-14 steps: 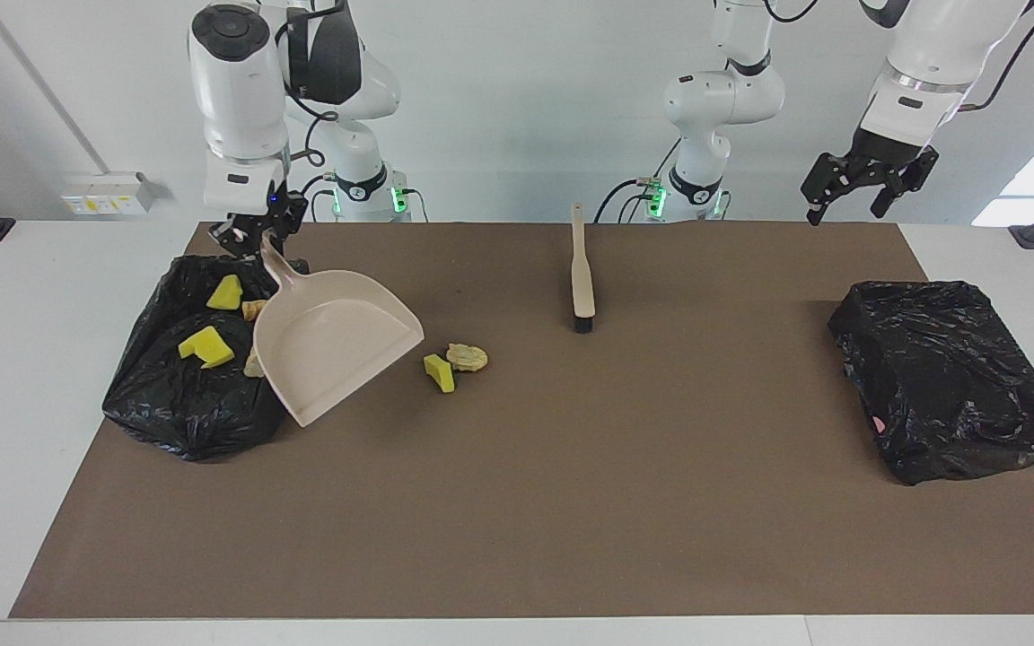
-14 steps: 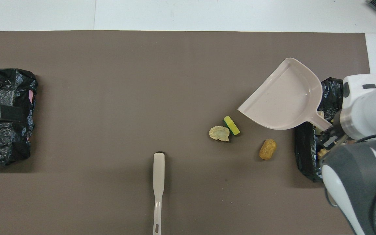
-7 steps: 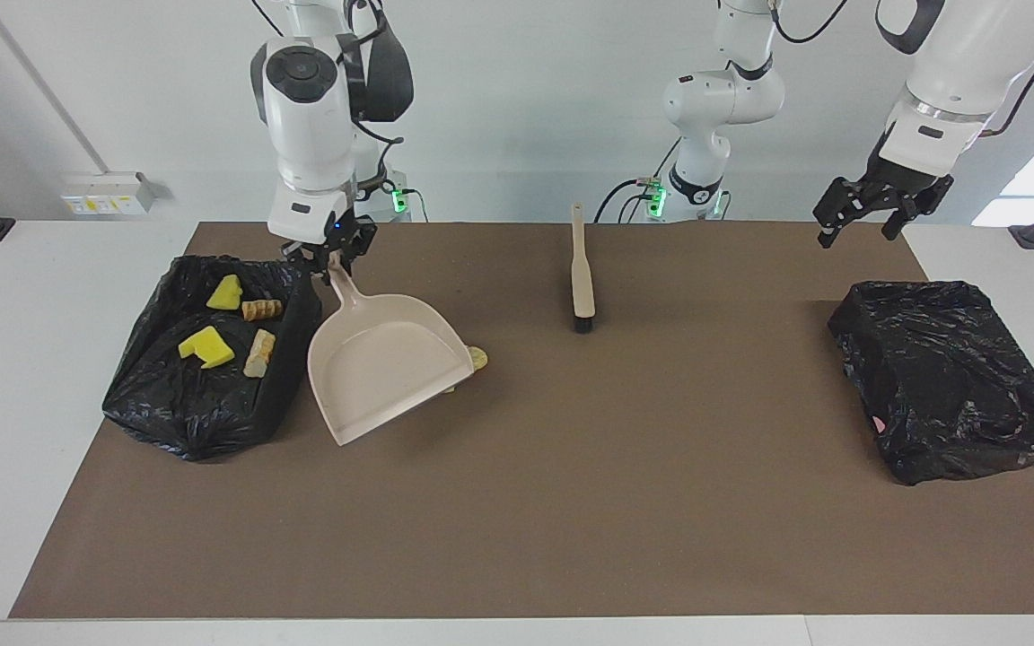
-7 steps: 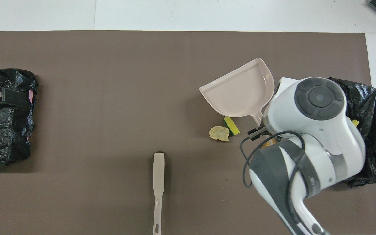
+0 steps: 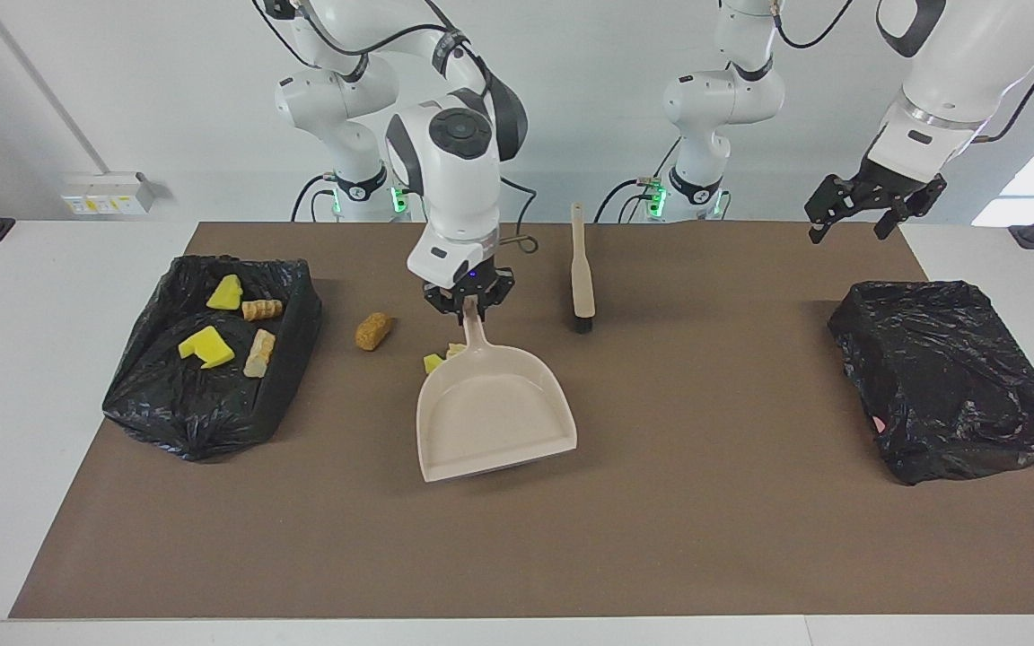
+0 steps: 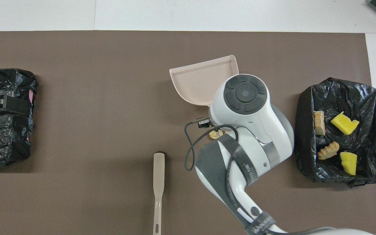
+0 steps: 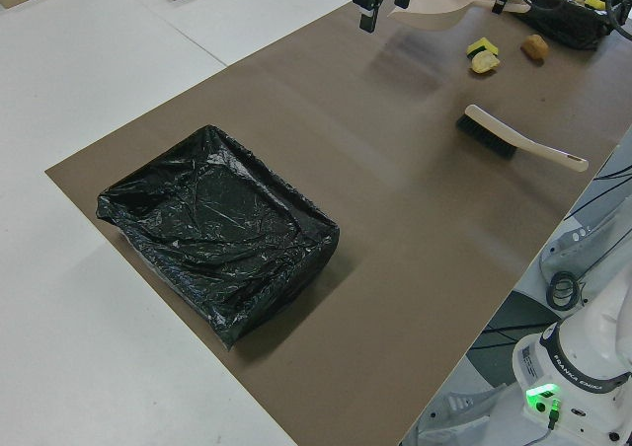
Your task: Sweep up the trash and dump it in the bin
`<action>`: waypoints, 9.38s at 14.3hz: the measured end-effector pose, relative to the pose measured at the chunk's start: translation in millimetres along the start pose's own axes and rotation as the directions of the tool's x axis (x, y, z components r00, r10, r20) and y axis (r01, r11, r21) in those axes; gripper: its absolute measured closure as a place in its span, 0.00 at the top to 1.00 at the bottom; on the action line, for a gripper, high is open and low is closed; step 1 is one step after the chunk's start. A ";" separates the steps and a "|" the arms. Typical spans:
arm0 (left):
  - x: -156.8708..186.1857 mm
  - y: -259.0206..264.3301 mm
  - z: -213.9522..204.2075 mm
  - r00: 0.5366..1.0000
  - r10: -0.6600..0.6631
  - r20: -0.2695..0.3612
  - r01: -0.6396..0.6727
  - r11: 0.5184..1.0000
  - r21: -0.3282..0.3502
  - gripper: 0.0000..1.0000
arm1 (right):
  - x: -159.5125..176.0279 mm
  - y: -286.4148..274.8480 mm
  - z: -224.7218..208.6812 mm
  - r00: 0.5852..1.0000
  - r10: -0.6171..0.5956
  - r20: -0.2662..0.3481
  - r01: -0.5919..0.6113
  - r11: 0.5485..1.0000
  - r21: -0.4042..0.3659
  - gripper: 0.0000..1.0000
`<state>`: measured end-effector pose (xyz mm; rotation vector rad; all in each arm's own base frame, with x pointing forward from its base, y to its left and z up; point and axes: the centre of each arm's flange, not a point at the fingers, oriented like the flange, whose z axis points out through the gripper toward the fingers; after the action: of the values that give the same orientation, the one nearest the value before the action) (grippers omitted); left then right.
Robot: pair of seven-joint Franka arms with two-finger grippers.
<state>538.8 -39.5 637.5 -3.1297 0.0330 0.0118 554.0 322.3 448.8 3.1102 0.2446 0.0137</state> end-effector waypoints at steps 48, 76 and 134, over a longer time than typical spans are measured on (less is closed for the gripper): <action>68.5 244.0 159.8 0.984 0.165 -0.071 -0.169 0.984 -0.052 1.00 | -239.0 -132.1 52.5 0.959 0.216 0.182 -0.238 0.965 0.109 1.00; 12.3 292.4 242.1 0.952 0.304 -0.038 -0.300 0.950 0.082 0.32 | -240.0 -191.2 103.2 0.987 0.131 0.094 -0.142 0.982 0.120 0.25; -63.0 210.5 268.1 0.121 0.984 0.128 -0.993 0.120 0.021 0.32 | -107.3 33.0 96.5 0.969 0.121 0.214 -0.140 0.987 0.075 0.25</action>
<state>469.3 -245.5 367.5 -2.2485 2.0350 0.1440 454.2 270.9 352.3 3.1759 0.0361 -0.3286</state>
